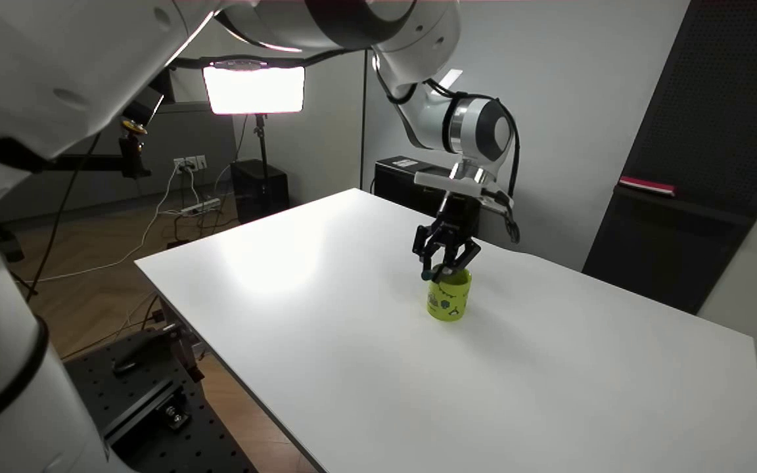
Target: Put the marker in the cup
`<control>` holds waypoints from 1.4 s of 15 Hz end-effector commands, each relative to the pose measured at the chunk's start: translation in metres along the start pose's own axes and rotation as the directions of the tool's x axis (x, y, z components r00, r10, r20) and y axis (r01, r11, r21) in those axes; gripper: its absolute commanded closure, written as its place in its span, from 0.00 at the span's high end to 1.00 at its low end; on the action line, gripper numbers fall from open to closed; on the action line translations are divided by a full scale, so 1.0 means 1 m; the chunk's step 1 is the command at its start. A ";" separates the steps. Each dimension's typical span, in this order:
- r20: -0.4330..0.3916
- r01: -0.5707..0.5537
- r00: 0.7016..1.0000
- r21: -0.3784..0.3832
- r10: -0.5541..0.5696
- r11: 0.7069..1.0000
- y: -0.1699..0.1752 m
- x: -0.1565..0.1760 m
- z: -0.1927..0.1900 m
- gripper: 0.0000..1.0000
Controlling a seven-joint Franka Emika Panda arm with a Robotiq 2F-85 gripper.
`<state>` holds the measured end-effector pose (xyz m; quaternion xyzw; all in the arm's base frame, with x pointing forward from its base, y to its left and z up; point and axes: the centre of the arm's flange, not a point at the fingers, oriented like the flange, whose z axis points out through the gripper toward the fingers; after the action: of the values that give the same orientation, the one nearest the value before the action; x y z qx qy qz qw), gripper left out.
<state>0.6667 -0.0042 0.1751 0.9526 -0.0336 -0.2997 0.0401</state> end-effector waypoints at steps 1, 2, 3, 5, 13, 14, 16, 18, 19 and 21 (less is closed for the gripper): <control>-0.026 -0.007 1.000 0.014 0.008 1.000 -0.014 0.008 -0.022 0.07; -0.029 -0.004 1.000 0.012 0.004 1.000 -0.016 0.008 -0.023 0.07; -0.030 -0.001 1.000 0.012 0.002 1.000 -0.017 0.009 -0.023 0.07; -0.023 -0.005 1.000 0.018 0.005 1.000 -0.016 0.011 -0.023 0.07; 0.055 -0.139 0.989 0.053 0.136 0.989 0.005 0.029 -0.012 0.07; 0.073 -0.165 0.984 0.065 0.160 0.984 0.009 0.034 -0.012 0.07; 0.112 -0.194 0.977 0.097 0.183 0.976 0.010 0.038 -0.012 0.07; 0.128 -0.213 0.972 0.117 0.198 0.970 0.009 0.038 -0.013 0.07; 0.133 -0.218 0.971 0.126 0.201 0.968 0.009 0.039 -0.014 0.07; 0.127 -0.221 0.971 0.132 0.204 0.966 0.008 0.039 -0.016 0.07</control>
<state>0.6825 -0.0169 0.1629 0.9293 -0.1342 -0.3441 0.0061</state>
